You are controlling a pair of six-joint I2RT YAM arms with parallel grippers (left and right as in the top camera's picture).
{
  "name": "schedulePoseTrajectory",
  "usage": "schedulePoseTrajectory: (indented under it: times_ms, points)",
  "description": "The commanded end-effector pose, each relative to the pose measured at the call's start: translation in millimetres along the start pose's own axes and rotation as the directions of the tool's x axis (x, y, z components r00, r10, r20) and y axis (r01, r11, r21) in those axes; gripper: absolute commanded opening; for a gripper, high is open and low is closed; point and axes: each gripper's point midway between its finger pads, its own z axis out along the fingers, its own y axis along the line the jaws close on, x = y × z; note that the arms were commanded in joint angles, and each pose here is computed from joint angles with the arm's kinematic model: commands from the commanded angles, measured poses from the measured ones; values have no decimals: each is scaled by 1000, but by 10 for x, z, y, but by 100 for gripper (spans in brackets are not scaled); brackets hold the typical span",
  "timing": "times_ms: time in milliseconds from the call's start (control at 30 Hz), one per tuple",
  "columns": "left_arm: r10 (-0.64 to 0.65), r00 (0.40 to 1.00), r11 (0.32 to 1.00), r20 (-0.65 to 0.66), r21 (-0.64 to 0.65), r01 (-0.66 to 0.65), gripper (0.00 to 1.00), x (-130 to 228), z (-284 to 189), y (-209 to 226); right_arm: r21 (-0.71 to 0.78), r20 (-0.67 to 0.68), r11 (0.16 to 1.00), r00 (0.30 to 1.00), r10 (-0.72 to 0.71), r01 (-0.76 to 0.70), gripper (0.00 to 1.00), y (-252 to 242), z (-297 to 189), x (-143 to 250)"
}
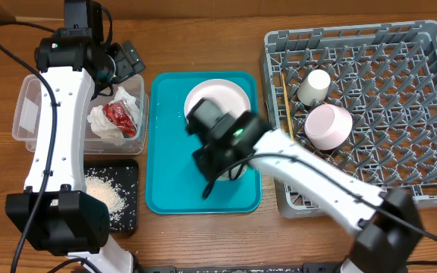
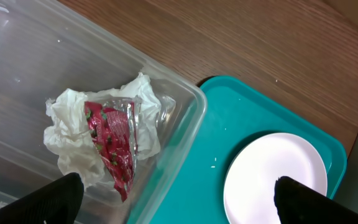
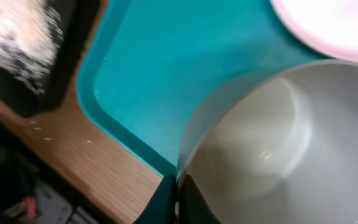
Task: Sort waste into correct bins and load items into the dishwasher
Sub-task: 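Lift the small white bowl with the right gripper and carry it into the rack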
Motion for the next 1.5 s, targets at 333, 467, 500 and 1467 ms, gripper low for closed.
schedulePoseTrajectory:
  times_ms: [333, 467, 500, 1467]
  points:
    - [17, 1000, 1000, 25, 21, -17, 100, -40, -95, -60, -377, 33, 925, 997, 74, -56, 4, -318, -1079, 147]
    - [17, 1000, 1000, 25, 21, -17, 100, -40, -95, -60, -441, 50, 895, 994, 92, -61, 4, -487, -1287, 238]
    - [16, 1000, 1000, 25, 21, -17, 100, -40, -95, -60, -449, 58, 891, 993, 99, -63, 4, -549, -1333, 256]
    - [17, 1000, 1000, 25, 22, -18, 100, -39, -95, -63, -721, 196, 594, 716, 670, -358, 4, -2114, -1772, 1001]
